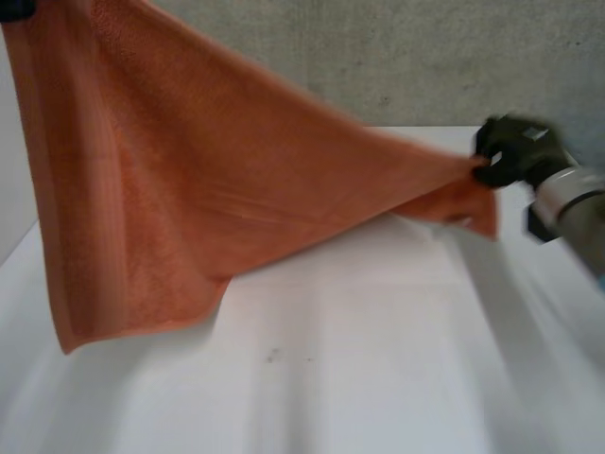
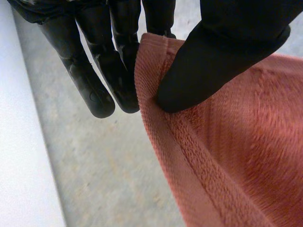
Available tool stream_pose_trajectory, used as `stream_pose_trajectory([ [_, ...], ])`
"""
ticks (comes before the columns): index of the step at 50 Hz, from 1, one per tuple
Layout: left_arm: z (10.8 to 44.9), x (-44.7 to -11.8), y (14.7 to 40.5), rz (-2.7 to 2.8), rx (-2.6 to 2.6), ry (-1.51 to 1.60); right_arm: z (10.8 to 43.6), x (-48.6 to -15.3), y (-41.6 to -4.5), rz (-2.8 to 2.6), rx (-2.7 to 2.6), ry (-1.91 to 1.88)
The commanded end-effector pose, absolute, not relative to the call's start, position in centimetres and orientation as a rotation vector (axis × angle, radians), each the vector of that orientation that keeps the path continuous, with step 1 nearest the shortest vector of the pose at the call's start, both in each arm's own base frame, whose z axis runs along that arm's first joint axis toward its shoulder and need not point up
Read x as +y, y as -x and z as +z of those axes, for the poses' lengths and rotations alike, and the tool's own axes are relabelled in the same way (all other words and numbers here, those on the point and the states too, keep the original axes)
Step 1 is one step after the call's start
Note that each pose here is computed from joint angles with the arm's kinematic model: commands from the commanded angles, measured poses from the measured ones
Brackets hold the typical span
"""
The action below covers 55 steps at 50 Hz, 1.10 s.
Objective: Fold the laundry
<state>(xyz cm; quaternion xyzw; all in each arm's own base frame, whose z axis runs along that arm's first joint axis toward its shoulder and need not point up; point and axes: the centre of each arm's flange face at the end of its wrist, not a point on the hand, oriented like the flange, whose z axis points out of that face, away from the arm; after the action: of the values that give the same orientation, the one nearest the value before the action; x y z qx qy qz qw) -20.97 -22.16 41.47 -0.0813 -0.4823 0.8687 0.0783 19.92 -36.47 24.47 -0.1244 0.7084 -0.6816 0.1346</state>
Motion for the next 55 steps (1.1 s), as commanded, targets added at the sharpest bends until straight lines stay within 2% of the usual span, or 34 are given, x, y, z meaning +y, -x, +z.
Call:
stream_pose_trajectory([
  [1,38.8,-24.5,19.9,2.587,-1.585,0.227,33.2,-32.1,-17.6,-2.250,1.908,0.533],
  [3,38.2,-24.9,19.8,2.578,-1.617,0.229,36.1,-29.3,-17.7,-2.302,1.853,0.644],
  [9,35.1,-26.5,18.8,2.530,-1.768,0.229,36.5,-27.9,-17.6,-2.235,1.907,0.748],
  [13,32.8,-27.3,18.8,2.460,-1.860,0.266,32.9,-29.0,-17.5,-2.061,2.100,0.859],
  [14,31.3,-27.8,19.1,2.401,-1.913,0.302,31.3,-29.5,-17.6,-1.979,2.174,0.934],
  [15,29.5,-28.3,19.3,2.332,-1.975,0.336,31.2,-29.5,-17.6,-1.978,2.175,0.935],
  [16,29.5,-28.3,19.3,2.331,-1.975,0.336,29.8,-29.9,-17.6,-1.900,2.240,1.015],
  [17,27.7,-28.9,19.6,2.264,-2.037,0.364,29.8,-29.9,-17.6,-1.899,2.240,1.016],
  [18,27.7,-28.9,19.6,2.263,-2.038,0.364,28.4,-30.6,-17.6,-1.822,2.296,1.077],
  [19,26.0,-29.6,19.7,2.210,-2.094,0.379,27.3,-31.3,-17.7,-1.777,2.337,1.120],
  [23,22.2,-31.8,20.5,2.101,-2.195,0.414,25.5,-33.3,-17.6,-1.729,2.426,1.122],
  [25,21.6,-32.8,20.8,2.098,-2.204,0.424,24.6,-34.4,-17.7,-1.722,2.458,1.125],
  [29,22.2,-35.2,21.4,2.161,-2.155,0.442,24.7,-37.5,-19.6,-1.859,2.420,1.144],
  [31,25.1,-37.7,22.0,2.298,-2.022,0.428,25.8,-38.5,-20.6,-1.986,2.344,1.137],
  [32,25.2,-37.7,22.0,2.299,-2.021,0.428,27.6,-39.6,-21.4,-2.144,2.241,1.116],
  [33,27.5,-38.6,22.3,2.388,-1.914,0.406,27.6,-39.6,-21.4,-2.145,2.240,1.116],
  [34,27.5,-38.7,22.3,2.389,-1.913,0.406,29.9,-40.4,-22.1,-2.320,2.118,1.073],
  [35,30.0,-39.4,22.4,2.490,-1.783,0.382,32.4,-41.0,-22.6,-2.498,1.982,0.994],
  [36,32.8,-39.9,22.6,2.598,-1.622,0.351,32.4,-41.0,-22.6,-2.499,1.980,0.993],
  [37,32.9,-39.9,22.6,2.599,-1.621,0.351,35.2,-41.0,-23.1,-2.662,1.819,0.893],
  [38,35.6,-40.1,22.6,2.707,-1.444,0.310,38.1,-40.4,-23.5,-2.803,1.645,0.790],
  [39,38.3,-39.8,22.6,2.792,-1.273,0.267,38.2,-40.4,-23.5,-2.804,1.644,0.789],
  [40,38.3,-39.8,22.6,2.793,-1.271,0.266,40.6,-39.6,-23.4,-2.912,1.511,0.690],
  [41,40.4,-39.0,22.6,2.846,-1.130,0.231,40.6,-39.6,-23.4,-2.913,1.509,0.689],
  [42,40.5,-39.0,22.6,2.846,-1.129,0.230,42.3,-38.7,-23.2,-2.980,1.409,0.622],
  [44,42.5,-38.1,22.2,2.891,-1.008,0.177,42.8,-38.0,-23.0,-3.003,1.371,0.602],
  [48,41.0,-37.9,22.4,2.843,-1.091,0.177,40.9,-36.0,-23.0,-2.909,1.485,0.680],
  [49,39.5,-37.9,22.3,2.812,-1.161,0.184,39.3,-35.6,-23.1,-2.835,1.556,0.739],
  [50,37.9,-38.0,21.9,2.784,-1.236,0.190,39.3,-35.6,-23.1,-2.834,1.557,0.740],
  [51,37.9,-38.0,21.9,2.784,-1.237,0.190,37.3,-35.3,-23.2,-2.741,1.640,0.806],
  [52,36.3,-38.0,21.7,2.750,-1.308,0.192,37.3,-35.3,-23.2,-2.740,1.641,0.807],
  [53,36.3,-38.0,21.7,2.750,-1.309,0.192,35.4,-35.0,-23.3,-2.644,1.711,0.869],
  [54,34.3,-38.0,21.7,2.706,-1.386,0.198,33.4,-34.6,-23.4,-2.544,1.774,0.929],
  [55,32.3,-37.8,21.6,2.657,-1.463,0.204,33.4,-34.6,-23.4,-2.543,1.775,0.929],
])
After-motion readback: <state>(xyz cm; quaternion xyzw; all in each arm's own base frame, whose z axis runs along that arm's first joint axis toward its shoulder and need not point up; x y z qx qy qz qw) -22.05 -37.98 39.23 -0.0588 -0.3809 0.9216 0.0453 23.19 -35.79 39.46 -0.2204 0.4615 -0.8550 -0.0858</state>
